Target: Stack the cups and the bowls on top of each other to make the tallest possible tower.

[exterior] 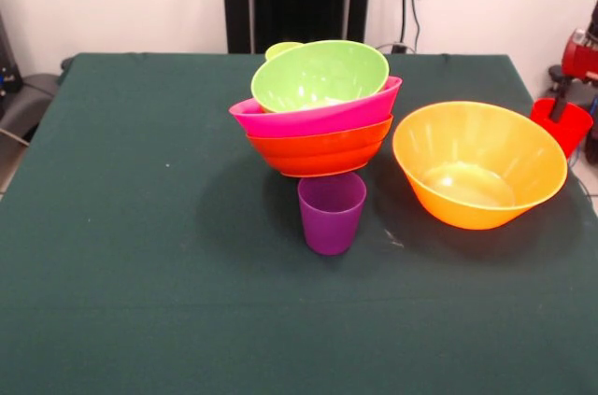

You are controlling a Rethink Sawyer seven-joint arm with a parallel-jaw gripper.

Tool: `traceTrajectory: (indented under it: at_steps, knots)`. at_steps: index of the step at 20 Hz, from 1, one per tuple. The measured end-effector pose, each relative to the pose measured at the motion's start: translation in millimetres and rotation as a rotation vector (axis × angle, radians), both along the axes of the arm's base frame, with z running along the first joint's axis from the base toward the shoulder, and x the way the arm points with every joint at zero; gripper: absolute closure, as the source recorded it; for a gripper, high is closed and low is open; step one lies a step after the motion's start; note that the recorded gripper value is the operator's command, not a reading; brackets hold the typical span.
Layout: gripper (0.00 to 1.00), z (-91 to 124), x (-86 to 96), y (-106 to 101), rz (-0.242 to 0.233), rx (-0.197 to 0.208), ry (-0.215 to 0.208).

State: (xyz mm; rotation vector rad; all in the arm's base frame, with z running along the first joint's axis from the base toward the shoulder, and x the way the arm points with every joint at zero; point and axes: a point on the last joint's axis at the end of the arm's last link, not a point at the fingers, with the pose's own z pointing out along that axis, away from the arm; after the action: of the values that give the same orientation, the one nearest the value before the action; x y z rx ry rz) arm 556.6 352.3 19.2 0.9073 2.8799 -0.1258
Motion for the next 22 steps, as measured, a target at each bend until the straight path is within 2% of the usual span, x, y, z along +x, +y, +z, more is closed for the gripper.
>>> traceTrajectory:
  at_steps: [9, 15, 22]
  knots:
    - [0.00, -32.4, -10.3, -8.8, 0.003, -0.030, 0.012]
    - [0.00, -42.7, -14.9, -9.0, 0.007, -0.038, 0.013]
    - [0.00, -46.3, -22.6, 0.8, 0.018, -0.038, 0.017]
